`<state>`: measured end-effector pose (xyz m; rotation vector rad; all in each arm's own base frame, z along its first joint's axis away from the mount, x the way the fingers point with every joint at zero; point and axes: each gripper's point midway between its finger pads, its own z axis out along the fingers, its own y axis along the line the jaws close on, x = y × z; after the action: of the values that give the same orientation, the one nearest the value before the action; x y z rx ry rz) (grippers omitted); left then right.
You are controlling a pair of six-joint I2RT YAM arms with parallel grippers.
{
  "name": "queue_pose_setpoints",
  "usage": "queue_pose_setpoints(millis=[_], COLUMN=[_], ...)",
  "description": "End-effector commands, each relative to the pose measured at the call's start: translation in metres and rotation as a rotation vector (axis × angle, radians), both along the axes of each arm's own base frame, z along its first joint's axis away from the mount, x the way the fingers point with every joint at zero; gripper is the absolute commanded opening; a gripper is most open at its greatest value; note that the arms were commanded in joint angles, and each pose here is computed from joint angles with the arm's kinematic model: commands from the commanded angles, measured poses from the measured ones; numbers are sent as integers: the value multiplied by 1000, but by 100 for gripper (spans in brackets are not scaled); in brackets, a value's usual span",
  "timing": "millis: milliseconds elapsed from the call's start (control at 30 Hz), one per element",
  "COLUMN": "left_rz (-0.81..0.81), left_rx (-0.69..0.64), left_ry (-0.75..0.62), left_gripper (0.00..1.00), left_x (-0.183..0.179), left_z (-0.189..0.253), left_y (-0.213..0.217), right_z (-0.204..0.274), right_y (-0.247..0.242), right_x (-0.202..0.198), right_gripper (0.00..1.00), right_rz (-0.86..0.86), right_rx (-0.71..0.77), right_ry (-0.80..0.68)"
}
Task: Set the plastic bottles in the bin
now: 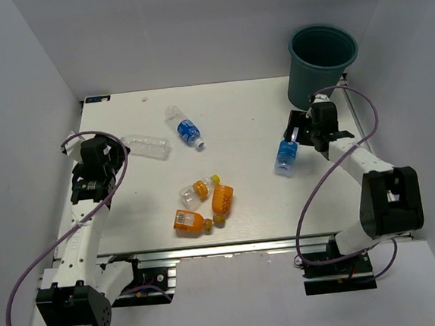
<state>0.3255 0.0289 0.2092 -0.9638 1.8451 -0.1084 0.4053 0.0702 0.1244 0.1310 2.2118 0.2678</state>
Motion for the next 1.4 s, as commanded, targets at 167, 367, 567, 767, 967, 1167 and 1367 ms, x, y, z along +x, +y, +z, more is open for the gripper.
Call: queue_pose_setpoints(millis=[167,367,567,767,967,1167,1367], left_rz=[-5,-5,-5,4,5,26,53], left_rx=[-6,-13,-15,-7,-4,11,32], left_ry=[-30,-41,-37,-37,-23,-17,-7], left_gripper=[98,98,98,98,98,98,98], left_x=[2,2,1,-2,-2,-1,-3], left_z=[6,7,6,8,3,5,6], left_y=[-2,-2,-3,0,0,5,11], right_z=[-64,-81,3,156,284,318,313], right_y=[18,10,72,102,19,-71,-96], right_x=[1,-4,30,66,116,168,223], right_gripper=[89,67,41,42,43,45,87], right_rz=[-121,-190,164,396,-11,-311,-351], right_rx=[-19,-91,2,-23,-196,-252,-336], right_ry=[198,233,-18,-358,-681,-806,-799])
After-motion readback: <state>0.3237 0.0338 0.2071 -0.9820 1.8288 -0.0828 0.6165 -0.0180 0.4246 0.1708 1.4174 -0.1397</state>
